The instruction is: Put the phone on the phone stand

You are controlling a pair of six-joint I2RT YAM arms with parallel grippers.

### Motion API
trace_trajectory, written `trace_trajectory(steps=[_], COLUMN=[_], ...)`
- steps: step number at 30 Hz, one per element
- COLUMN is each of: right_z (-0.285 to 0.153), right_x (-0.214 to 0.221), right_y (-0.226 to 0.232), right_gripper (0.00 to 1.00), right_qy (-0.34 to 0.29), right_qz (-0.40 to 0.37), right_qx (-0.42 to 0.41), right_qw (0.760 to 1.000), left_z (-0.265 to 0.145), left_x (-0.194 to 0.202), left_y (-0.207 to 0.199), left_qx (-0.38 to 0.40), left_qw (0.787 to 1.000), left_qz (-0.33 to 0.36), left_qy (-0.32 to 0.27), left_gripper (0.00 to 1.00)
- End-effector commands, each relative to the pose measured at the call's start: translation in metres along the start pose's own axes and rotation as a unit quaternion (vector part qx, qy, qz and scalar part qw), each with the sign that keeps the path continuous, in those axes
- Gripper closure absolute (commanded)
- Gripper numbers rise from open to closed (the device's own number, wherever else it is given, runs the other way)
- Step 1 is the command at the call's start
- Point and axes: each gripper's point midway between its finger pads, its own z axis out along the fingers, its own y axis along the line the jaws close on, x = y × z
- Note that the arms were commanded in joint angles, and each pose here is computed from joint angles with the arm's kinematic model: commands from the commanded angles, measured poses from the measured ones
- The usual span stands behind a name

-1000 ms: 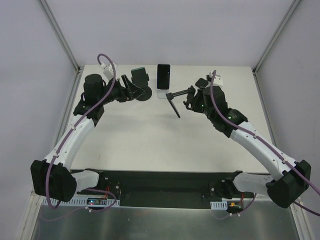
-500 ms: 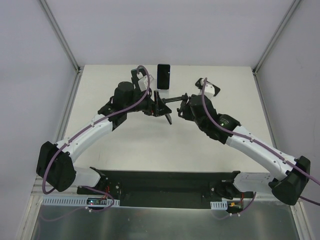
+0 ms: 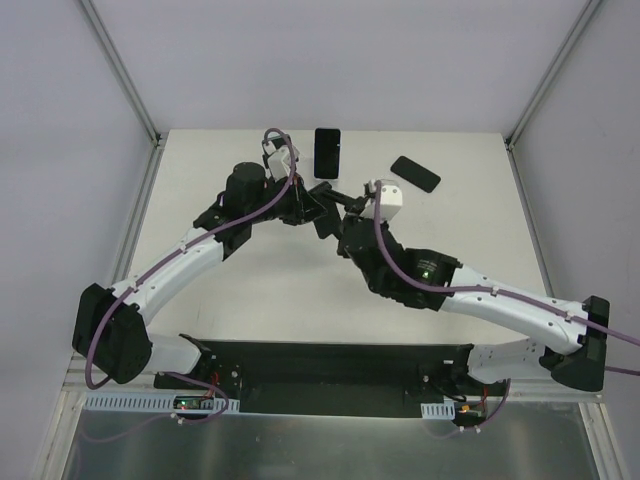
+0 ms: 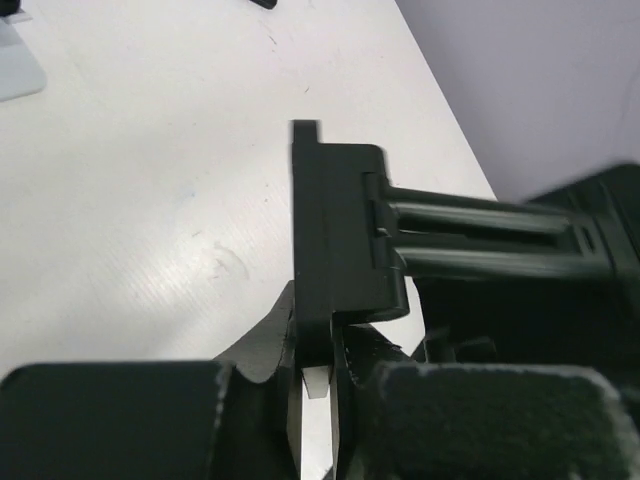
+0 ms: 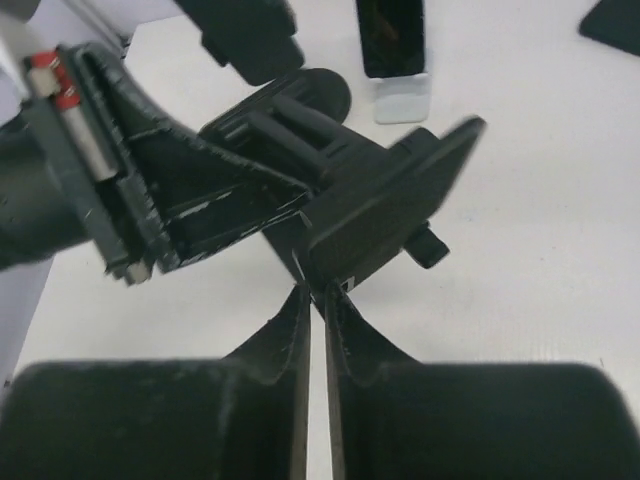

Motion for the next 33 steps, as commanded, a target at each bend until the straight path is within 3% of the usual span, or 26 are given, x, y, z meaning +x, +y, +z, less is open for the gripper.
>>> trace_trajectory(steps=[1, 2, 4, 5, 7, 9, 13, 19, 26, 30, 33], right_z=[-0.011, -0.01, -0.014, -0.017, -0.026, -0.036, -0.047, -0.062, -0.047, -0.032, -0.026], right_x=[-0.044, -0.042, -0.036, -0.034, -0.028, -0.02, -0.025, -0.024, -0.019, -0.02, -0.02], right_y=[0.029, 0.027, 0.02, 0.015, -0.001, -0.004, -0.033, -0.009, -0.002, -0.01, -0.013], right_gripper=[0.83, 0.66, 0.53, 0.3, 0.01, 0.04, 0.04, 0.04, 0.04, 0.01, 0.15], right_qy=[-0.071, -0.068, -0.049, -0.044, -0.029, -0.006, 0.015, 0.008, 0.021, 0.007, 0.014], right_qz=[-0.023, -0.051, -0.144, -0.165, -0.202, -0.204, -0.159, -0.151, -0.1, -0.085, -0.093], right_qx=[-0.027, -0.029, -0.053, -0.06, -0.088, -0.144, -0.175, -0.263, -0.235, -0.168, -0.132], right_qw=[0.997, 0.996, 0.987, 0.983, 0.975, 0.968, 0.971, 0.953, 0.967, 0.982, 0.987], left_z=[-0.011, -0.012, -0.012, -0.012, -0.01, -0.006, -0.005, 0.002, 0.005, 0.007, 0.01], left_x=[-0.007, -0.007, -0.007, -0.006, -0.003, 0.0, 0.003, 0.013, 0.013, 0.015, 0.015], left_y=[-0.022, -0.024, -0.032, -0.036, -0.047, -0.051, -0.069, -0.07, -0.064, -0.055, -0.047], left_qx=[0.034, 0.041, 0.067, 0.08, 0.12, 0.146, 0.216, 0.244, 0.235, 0.206, 0.179], left_qw=[0.998, 0.998, 0.997, 0.996, 0.992, 0.988, 0.973, 0.962, 0.963, 0.97, 0.976], left_qz=[0.045, 0.046, 0.043, 0.04, 0.025, 0.011, -0.02, -0.063, -0.076, -0.083, -0.084], left_qy=[0.002, 0.004, 0.015, 0.02, 0.039, 0.056, 0.082, 0.107, 0.103, 0.101, 0.096], left_gripper=[1.0, 1.0, 1.0, 1.0, 1.0, 1.0, 1.0, 1.0, 1.0, 1.0, 1.0])
